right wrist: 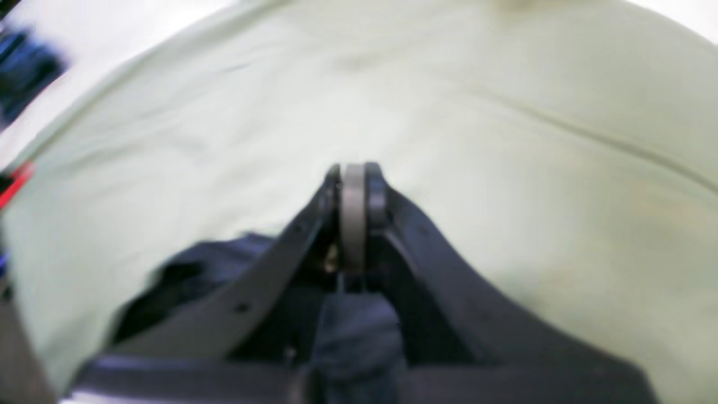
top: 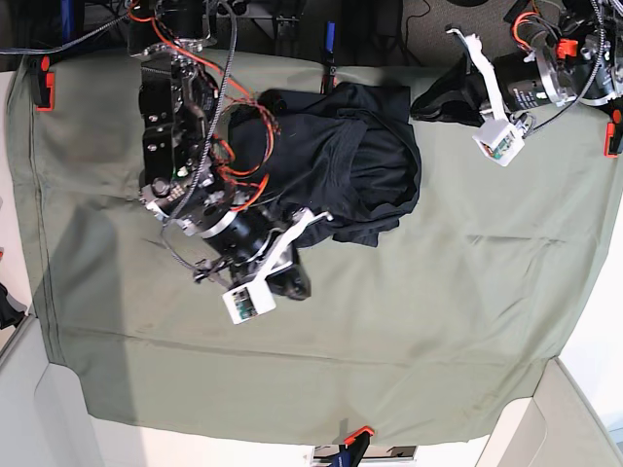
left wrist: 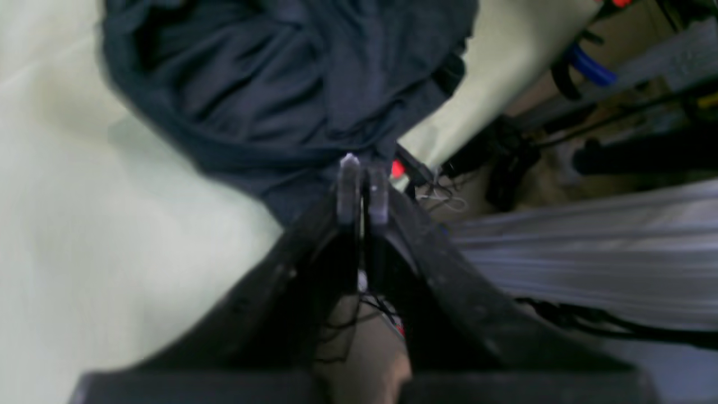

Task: Fold the T-shirt properly
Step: 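Grasp opposite sides of the folded bundle with both grippers, then press and tuck the bundle's sides inward with both grippers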

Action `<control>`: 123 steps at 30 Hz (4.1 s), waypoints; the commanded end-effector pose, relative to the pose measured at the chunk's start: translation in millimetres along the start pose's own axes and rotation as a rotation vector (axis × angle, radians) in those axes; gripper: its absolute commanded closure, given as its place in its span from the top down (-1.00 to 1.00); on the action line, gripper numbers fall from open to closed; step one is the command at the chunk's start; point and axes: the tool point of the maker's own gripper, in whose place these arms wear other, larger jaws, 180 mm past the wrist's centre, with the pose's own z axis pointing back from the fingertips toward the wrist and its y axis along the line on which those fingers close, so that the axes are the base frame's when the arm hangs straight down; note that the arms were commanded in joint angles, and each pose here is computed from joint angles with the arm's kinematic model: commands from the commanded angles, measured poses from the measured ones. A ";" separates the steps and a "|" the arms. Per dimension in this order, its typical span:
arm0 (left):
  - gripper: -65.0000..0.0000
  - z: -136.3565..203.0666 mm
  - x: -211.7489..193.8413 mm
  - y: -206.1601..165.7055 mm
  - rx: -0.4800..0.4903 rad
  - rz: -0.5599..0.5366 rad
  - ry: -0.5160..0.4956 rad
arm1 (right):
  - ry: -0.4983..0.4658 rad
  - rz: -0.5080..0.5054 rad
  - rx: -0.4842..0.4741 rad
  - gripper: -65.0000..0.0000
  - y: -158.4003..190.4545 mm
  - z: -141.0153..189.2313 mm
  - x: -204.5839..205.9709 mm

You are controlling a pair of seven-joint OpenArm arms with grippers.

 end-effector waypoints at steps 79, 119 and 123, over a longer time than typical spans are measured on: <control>-0.97 -98.0 -32.8 120.7 0.142 0.003 0.191 | 0.063 -0.121 -0.075 -1.00 -67.5 0.4 -35.4; -0.97 -178.8 58.2 173.0 0.151 0.037 0.101 | 0.230 -0.145 0.111 -1.00 2.9 13.2 -113.5; -0.97 -212.2 48.1 130.1 0.054 -0.055 0.171 | 0.242 -0.167 0.119 -1.00 14.7 24.5 -125.7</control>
